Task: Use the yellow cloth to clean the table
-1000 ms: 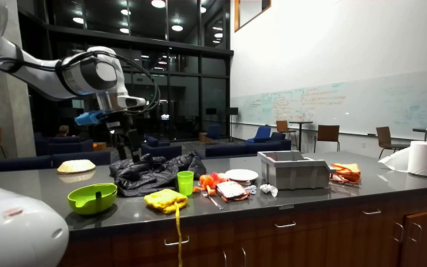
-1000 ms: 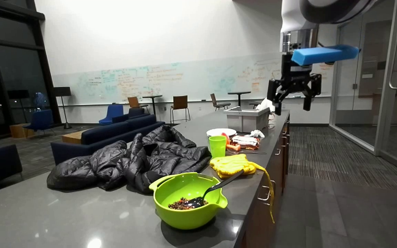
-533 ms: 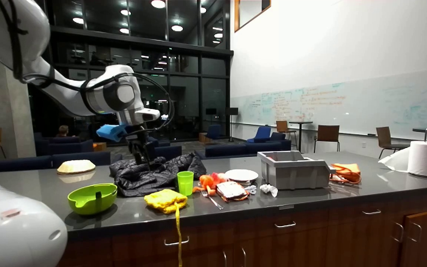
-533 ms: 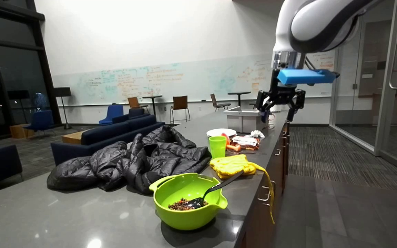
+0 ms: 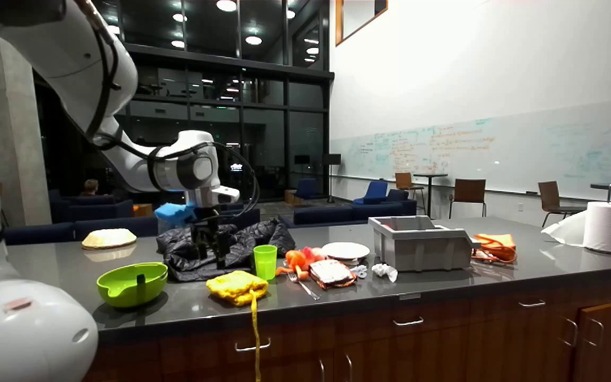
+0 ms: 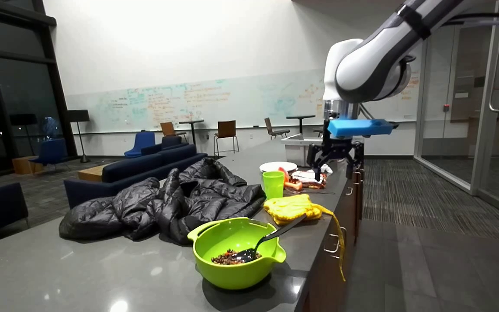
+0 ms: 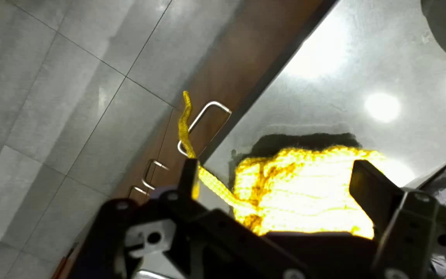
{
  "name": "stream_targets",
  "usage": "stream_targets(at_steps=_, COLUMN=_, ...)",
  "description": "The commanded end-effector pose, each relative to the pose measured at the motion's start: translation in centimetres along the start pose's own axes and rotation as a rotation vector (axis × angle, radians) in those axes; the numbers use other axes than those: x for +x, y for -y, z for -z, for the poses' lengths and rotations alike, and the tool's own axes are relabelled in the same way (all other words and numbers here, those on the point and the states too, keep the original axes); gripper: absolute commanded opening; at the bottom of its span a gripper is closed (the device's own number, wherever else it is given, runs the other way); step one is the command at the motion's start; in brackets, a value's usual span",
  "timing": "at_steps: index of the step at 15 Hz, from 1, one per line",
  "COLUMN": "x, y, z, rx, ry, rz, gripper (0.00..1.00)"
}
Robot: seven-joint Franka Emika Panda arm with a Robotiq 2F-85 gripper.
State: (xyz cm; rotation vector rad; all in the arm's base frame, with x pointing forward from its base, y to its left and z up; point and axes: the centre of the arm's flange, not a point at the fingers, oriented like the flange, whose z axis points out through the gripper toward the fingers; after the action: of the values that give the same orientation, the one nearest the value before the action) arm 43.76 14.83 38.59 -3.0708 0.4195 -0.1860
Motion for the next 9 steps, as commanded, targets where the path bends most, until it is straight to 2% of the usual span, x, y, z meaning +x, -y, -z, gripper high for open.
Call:
stream_targets(at_steps=1, x=1.4, y=2.4, z=-2.8, rx=-0.003, ry=0.039, rz=-0.025, gripper=1.0)
stream_targets(at_steps=5, x=1.7, y=3.6, z=-5.4, rx=-0.007, ry=0.067, rz=-0.07, gripper=1.0)
stream_targets(at_steps=6, x=1.6, y=3.8, z=-5.2, rx=-0.005, ry=0.099, rz=-0.041, gripper=1.0)
stream_targets(at_steps=7, x=1.0, y=3.9, z=-4.4, rx=-0.036, ry=0.134, rz=0.002, gripper=1.0)
stream_targets(at_steps=8, x=0.7, y=3.2, z=-5.4, rx=-0.014, ry=0.102, rz=-0.031, gripper=1.0)
stream_targets(at_steps=9, x=0.6, y=3.5, z=-5.4, rx=-0.024, ry=0.12, rz=-0.022, gripper=1.0)
